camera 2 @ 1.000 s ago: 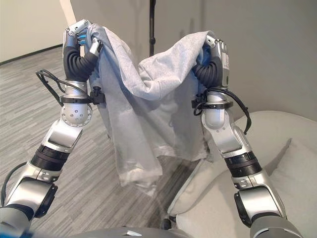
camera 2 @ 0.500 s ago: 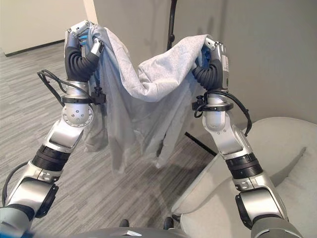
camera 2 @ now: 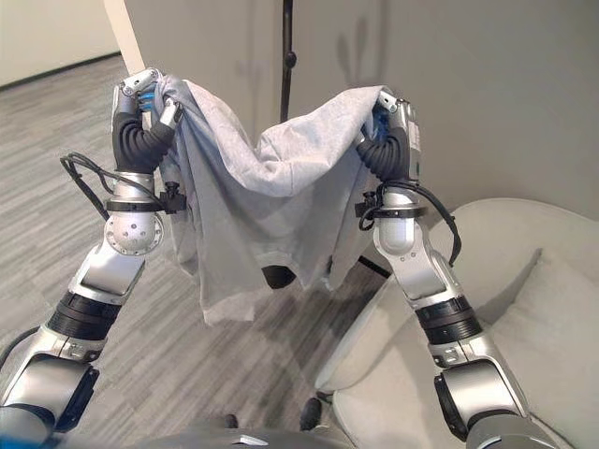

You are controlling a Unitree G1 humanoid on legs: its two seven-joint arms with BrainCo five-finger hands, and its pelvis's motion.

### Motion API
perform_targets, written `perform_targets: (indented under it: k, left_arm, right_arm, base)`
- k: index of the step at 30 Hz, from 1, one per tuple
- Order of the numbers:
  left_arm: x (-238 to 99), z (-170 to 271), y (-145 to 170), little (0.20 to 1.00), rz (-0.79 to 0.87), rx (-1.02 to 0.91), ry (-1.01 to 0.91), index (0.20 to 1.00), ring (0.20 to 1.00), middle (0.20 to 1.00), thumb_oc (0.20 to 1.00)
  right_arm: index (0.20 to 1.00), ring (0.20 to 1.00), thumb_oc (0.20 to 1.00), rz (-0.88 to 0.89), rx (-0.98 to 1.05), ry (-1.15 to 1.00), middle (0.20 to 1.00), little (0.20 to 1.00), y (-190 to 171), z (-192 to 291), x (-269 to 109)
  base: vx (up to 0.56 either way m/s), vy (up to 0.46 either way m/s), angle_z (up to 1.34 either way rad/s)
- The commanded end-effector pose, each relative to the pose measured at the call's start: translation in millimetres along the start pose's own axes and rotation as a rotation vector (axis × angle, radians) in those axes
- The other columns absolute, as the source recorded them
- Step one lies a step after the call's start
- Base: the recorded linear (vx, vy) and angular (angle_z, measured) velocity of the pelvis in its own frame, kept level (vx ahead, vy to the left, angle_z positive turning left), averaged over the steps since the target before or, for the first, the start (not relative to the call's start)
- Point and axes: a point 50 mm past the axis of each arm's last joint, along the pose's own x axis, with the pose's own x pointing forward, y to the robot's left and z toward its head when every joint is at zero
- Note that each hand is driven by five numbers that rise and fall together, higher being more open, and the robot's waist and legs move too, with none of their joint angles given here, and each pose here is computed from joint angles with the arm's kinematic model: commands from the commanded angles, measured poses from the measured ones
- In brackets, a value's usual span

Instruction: Hang the clothes on the sofa on the clothes rack.

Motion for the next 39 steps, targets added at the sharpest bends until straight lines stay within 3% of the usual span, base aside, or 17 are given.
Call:
perform_targets:
  k: [1, 13, 39]
  left_arm:
    - [25.3, 25.2, 1.4, 0.200, 0.047, -0.044, -0.138, 0.200, 0.200, 0.200, 0.200]
    - [15.4, 23.9, 5.3, 0.200, 0.002, -0.002, -0.137, 0.200, 0.200, 0.200, 0.200]
    - [3.3, 16.0, -0.5, 0.200, -0.032, -0.023, -0.075, 0.200, 0.200, 0.200, 0.200]
  right_arm:
    - [0.200, 0.200, 0.200, -0.098, 0.012, -0.143, 0.200, 0.200, -27.7, 22.8, 24.4]
    - [0.200, 0.200, 0.200, -0.101, 0.055, -0.112, 0.200, 0.200, -16.1, 25.2, 19.7]
    - [0.200, 0.200, 0.200, -0.081, 0.033, -0.044, 0.200, 0.200, -23.6, 9.9, 0.5]
  base:
    - [0.28, 0.401, -0.13]
    - [0.12, 0.166, -0.42]
    - [0.07, -0.010, 0.14]
